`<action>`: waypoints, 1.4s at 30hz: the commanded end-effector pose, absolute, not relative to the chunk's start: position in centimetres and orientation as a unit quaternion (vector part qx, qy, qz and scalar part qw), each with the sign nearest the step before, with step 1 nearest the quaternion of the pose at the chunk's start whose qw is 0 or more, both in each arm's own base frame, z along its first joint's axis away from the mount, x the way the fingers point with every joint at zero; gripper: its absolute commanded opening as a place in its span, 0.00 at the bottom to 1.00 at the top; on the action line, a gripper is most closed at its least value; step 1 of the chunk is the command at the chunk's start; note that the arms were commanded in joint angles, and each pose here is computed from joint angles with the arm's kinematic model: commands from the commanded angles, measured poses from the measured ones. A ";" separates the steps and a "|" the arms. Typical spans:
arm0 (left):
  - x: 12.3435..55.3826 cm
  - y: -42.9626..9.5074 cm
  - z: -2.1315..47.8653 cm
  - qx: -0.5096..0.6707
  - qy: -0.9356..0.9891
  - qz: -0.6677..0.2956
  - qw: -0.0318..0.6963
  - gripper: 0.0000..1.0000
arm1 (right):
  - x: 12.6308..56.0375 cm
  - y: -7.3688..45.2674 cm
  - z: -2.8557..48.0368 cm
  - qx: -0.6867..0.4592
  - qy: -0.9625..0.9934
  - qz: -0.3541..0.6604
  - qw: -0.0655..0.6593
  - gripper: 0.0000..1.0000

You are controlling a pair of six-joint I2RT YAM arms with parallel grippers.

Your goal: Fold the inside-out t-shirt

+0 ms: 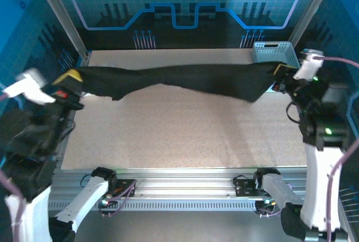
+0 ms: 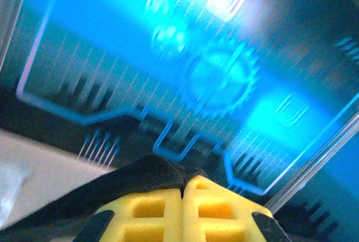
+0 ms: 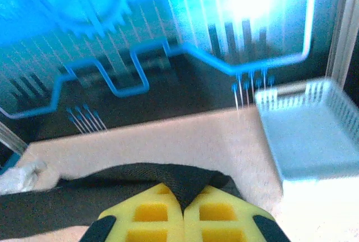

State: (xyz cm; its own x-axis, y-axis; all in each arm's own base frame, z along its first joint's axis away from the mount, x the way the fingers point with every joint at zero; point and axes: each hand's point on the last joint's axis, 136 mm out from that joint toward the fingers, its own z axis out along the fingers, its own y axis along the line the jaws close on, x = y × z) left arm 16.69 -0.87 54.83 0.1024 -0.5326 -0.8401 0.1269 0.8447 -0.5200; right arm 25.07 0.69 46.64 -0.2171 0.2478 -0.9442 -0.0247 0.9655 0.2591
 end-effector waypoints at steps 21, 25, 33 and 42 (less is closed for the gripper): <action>40.4 -1.5 55.4 -0.135 0.699 -0.106 0.694 0.00 | 37.0 -0.3 47.2 0.055 0.779 0.103 0.616 0.00; 40.2 -2.0 55.8 -0.124 0.696 -0.118 0.697 0.00 | 37.4 -0.2 46.7 0.049 0.786 0.101 0.607 0.00; 30.4 -2.2 59.5 -0.112 0.637 -0.172 0.743 0.00 | 30.8 0.2 49.8 0.038 0.760 0.089 0.643 0.00; 14.5 -2.3 65.8 -0.071 0.535 -0.239 0.807 0.00 | 17.2 0.4 56.3 0.034 0.683 0.053 0.728 0.00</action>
